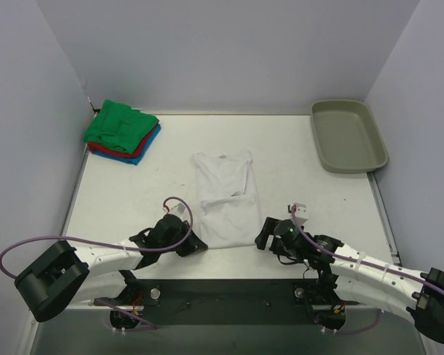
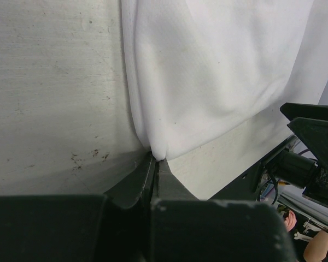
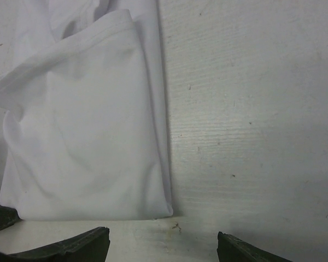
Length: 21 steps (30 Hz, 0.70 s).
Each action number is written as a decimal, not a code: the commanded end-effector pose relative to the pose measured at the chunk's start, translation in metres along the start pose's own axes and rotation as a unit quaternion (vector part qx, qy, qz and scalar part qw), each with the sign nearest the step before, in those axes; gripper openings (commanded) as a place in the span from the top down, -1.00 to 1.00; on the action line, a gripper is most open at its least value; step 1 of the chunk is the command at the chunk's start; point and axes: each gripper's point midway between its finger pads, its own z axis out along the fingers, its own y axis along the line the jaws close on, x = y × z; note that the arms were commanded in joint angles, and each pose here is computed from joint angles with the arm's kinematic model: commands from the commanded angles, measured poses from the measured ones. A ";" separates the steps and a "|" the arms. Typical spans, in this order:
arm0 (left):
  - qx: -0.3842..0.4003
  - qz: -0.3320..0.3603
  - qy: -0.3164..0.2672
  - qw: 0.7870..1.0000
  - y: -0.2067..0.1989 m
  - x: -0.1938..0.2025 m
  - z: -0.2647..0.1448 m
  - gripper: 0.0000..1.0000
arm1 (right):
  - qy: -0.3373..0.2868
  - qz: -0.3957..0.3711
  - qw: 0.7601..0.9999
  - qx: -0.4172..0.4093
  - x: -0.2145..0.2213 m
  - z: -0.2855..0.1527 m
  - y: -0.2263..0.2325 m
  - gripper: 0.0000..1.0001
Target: Fold and stack the t-shirts
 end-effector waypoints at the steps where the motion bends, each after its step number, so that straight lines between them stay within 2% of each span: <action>1: -0.101 0.014 0.014 0.995 0.057 0.012 -0.004 1.00 | -0.011 0.021 1.000 -0.008 0.000 0.009 0.005 -0.52; 7: -0.104 0.013 0.014 0.994 0.060 0.013 -0.005 1.00 | -0.002 0.030 1.000 0.001 0.010 0.022 -0.001 -0.09; 12: -0.104 0.011 0.012 0.994 0.063 0.013 -0.007 1.00 | -0.003 0.029 0.999 0.014 0.012 0.028 -0.007 -0.05; 15: -0.105 0.010 0.012 0.994 0.063 0.013 -0.008 1.00 | -0.002 0.031 0.999 0.015 0.013 0.032 -0.008 0.04; 18: -0.106 0.010 0.013 0.994 0.064 0.013 -0.008 1.00 | 0.002 0.032 0.999 0.019 0.014 0.035 -0.010 0.24; 20: -0.107 0.010 0.012 0.994 0.065 0.013 -0.008 1.00 | 0.006 0.032 0.999 0.019 0.016 0.037 -0.010 0.50; 21: -0.107 0.009 0.012 0.994 0.066 0.014 -0.009 1.00 | 0.006 0.034 0.999 0.017 0.015 0.037 -0.008 0.69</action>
